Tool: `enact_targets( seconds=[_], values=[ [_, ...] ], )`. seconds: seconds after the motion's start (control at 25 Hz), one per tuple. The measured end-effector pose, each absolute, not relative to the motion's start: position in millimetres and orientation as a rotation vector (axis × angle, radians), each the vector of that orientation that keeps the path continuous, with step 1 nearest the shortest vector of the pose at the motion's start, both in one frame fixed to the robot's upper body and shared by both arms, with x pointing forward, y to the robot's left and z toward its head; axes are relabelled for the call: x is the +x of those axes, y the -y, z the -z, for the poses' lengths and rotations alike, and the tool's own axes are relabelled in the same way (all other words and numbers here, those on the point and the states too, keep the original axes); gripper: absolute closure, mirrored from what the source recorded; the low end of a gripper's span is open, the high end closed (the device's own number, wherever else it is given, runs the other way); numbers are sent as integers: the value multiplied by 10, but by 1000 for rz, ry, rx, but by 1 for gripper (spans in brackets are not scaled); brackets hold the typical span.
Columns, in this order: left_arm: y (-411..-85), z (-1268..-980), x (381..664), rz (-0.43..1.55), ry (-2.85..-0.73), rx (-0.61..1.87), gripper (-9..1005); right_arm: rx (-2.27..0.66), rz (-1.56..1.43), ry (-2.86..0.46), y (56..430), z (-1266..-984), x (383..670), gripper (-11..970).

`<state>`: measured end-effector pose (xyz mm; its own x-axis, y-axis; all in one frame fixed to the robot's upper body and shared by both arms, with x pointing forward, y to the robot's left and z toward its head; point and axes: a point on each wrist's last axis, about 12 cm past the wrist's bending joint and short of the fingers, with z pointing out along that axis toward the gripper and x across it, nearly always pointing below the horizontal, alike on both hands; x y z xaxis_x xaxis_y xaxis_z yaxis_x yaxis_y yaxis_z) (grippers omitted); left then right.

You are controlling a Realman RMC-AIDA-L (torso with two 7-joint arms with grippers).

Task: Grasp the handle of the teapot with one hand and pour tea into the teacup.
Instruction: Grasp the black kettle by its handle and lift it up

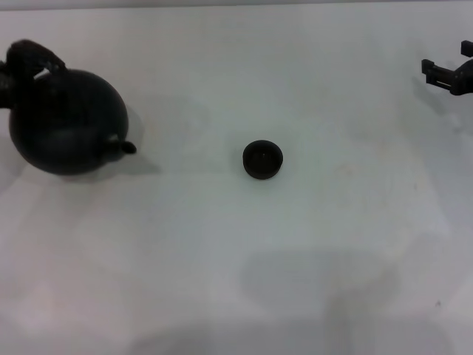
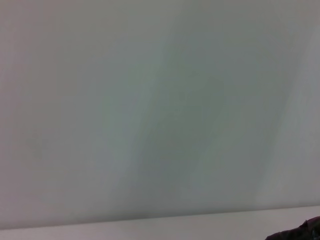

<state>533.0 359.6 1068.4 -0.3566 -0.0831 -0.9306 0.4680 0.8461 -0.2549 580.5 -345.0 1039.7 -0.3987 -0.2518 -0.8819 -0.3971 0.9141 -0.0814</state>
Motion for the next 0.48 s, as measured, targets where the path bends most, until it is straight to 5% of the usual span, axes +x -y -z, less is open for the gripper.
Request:
enact_targets(
  seconds=[0.48],
  values=[
    [-3257, -11108, 5822, 448, -1959, 505, 847, -460, -179, -1998, 3437, -10393, 5806, 114]
  ],
)
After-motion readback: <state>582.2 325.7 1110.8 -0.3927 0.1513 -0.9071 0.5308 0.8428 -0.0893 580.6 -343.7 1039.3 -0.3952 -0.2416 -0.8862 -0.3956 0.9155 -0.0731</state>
